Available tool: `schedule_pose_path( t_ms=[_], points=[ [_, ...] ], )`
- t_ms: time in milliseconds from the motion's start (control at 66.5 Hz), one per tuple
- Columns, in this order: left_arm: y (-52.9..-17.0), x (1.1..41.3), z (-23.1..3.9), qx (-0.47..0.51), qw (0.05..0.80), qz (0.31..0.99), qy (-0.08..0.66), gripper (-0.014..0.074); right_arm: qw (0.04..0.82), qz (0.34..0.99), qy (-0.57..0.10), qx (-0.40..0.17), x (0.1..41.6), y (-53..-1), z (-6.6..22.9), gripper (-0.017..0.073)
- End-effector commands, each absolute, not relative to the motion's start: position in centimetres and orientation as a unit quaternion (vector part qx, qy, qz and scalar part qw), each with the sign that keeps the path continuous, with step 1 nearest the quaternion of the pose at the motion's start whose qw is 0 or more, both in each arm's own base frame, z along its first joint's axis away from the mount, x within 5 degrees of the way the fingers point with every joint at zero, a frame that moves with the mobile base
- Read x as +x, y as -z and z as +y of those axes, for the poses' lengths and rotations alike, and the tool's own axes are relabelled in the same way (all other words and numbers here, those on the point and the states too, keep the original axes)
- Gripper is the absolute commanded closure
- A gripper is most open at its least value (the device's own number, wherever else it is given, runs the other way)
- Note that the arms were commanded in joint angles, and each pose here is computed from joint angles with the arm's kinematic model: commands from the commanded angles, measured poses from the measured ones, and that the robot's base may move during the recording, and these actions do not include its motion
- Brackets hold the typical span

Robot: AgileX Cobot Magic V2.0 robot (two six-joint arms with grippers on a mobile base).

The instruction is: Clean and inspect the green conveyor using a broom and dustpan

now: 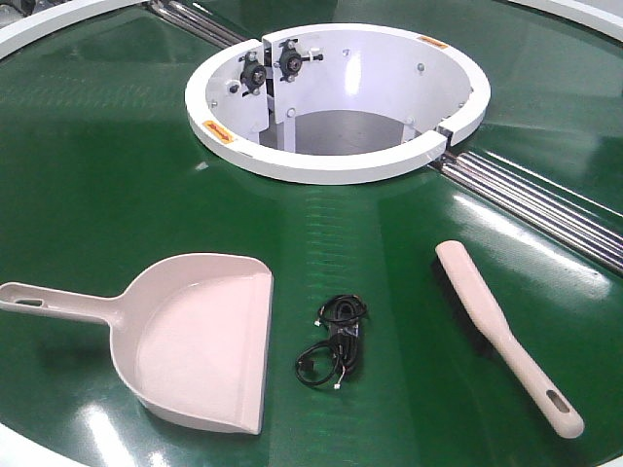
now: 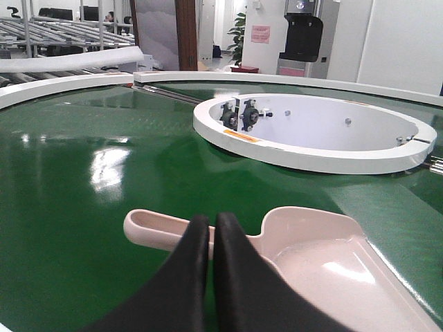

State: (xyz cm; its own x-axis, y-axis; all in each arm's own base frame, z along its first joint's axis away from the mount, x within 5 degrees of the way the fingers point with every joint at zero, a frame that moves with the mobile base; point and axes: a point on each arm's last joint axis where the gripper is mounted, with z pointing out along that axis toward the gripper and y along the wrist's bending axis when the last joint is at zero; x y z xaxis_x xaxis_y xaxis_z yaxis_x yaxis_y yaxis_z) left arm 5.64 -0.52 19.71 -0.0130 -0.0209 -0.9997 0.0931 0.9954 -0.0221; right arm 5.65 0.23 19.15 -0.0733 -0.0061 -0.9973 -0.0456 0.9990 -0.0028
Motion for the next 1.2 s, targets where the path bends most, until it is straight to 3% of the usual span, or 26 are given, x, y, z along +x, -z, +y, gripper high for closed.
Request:
schedule_pose_path(
  t_ms=[0, 1022, 1188],
  points=[
    [-19.4, 5.6, -0.5, 0.020, 0.721, 0.691, 0.045, 0.0601, 0.707, 0.707, -0.012, -0.024, 5.6, -19.2, 0.3, 0.0569],
    [-19.4, 5.6, -0.5, 0.020, 0.721, 0.691, 0.045, 0.0601, 0.707, 0.707, -0.012, -0.024, 5.6, -19.2, 0.3, 0.0569],
    [-20.6, 5.5, -0.5, 0.021, 0.762, 0.646, 0.047, 0.0601, 0.707, 0.707, -0.012, -0.024, 5.6, -19.2, 0.3, 0.0569]
  ],
)
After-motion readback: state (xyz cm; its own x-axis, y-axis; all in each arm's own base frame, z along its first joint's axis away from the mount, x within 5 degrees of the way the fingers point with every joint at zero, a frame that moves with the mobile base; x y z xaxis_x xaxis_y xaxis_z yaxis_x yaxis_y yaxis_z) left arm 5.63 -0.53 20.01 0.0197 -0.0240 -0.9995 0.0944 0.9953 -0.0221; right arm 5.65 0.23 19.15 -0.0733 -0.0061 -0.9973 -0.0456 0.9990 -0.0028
